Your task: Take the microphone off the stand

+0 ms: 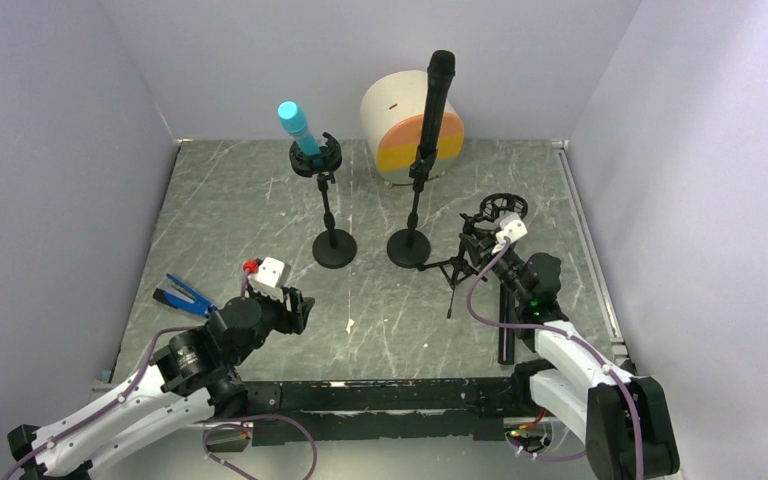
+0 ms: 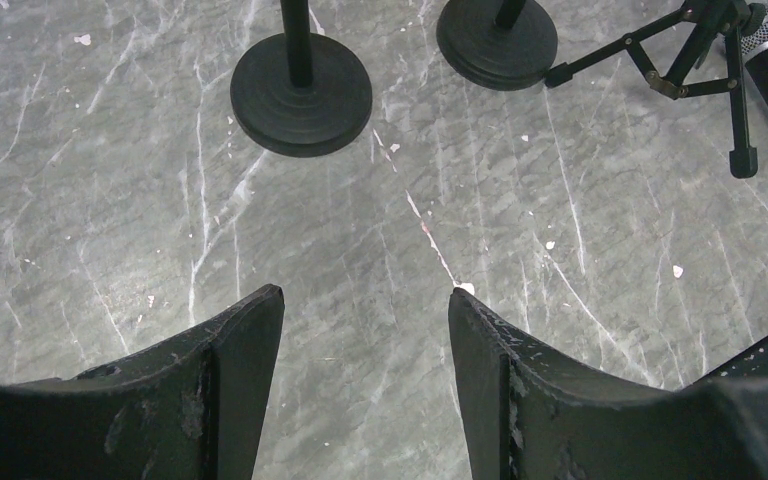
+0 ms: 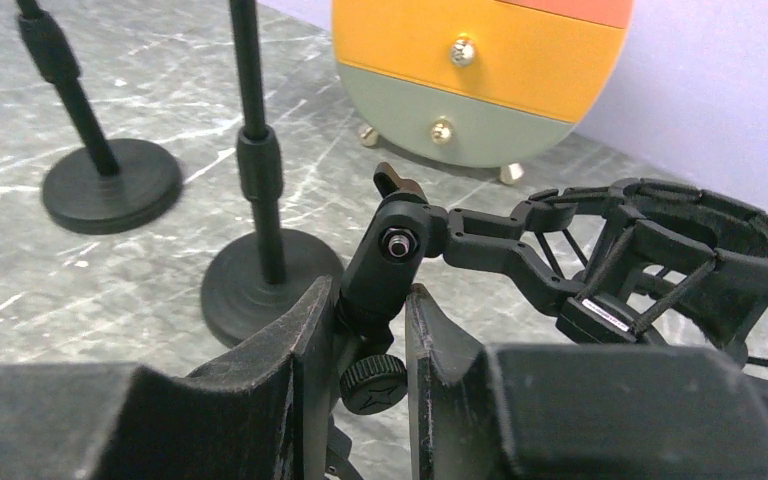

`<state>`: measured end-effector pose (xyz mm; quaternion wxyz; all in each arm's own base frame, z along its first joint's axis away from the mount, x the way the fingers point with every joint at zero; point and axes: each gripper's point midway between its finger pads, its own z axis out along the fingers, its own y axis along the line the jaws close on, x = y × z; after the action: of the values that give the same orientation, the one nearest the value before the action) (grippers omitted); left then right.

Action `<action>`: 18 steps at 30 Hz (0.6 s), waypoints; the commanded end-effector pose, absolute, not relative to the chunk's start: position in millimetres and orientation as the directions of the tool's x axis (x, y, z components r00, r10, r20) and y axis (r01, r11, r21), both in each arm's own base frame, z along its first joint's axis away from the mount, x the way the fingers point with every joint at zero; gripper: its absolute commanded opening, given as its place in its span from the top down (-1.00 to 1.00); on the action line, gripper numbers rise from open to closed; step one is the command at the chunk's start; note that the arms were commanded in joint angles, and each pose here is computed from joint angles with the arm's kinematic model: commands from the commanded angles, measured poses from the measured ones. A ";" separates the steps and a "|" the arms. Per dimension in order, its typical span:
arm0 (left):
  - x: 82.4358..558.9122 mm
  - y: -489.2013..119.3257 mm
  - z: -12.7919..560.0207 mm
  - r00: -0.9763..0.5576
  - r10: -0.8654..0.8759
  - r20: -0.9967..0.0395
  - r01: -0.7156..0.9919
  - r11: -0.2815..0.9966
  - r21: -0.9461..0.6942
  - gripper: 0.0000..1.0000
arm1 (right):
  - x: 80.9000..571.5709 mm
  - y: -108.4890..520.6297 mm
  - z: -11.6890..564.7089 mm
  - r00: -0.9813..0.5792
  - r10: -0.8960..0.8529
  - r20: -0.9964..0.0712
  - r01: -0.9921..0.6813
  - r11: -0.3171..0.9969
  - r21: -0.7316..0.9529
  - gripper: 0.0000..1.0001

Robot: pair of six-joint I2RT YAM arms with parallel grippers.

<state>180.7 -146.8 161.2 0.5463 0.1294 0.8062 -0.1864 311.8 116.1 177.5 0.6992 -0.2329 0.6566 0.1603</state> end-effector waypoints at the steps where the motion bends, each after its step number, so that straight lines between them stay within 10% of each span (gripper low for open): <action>1: 183.6 -150.5 169.7 -0.351 -0.023 -0.936 0.415 0.892 -0.178 -0.32 | 333.6 83.0 204.3 0.207 -0.245 -0.947 -0.354 0.884 -0.306 1.00; 18: 185.8 -152.4 164.8 -0.349 -0.014 -0.937 0.416 0.894 -0.168 -0.33 | 357.9 55.1 205.1 0.205 -0.273 -0.940 -0.217 0.924 -0.316 1.00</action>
<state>181.6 -147.9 155.9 0.5437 0.1311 0.8085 -0.1831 340.1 66.7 175.9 0.7159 -0.2122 0.6649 0.0212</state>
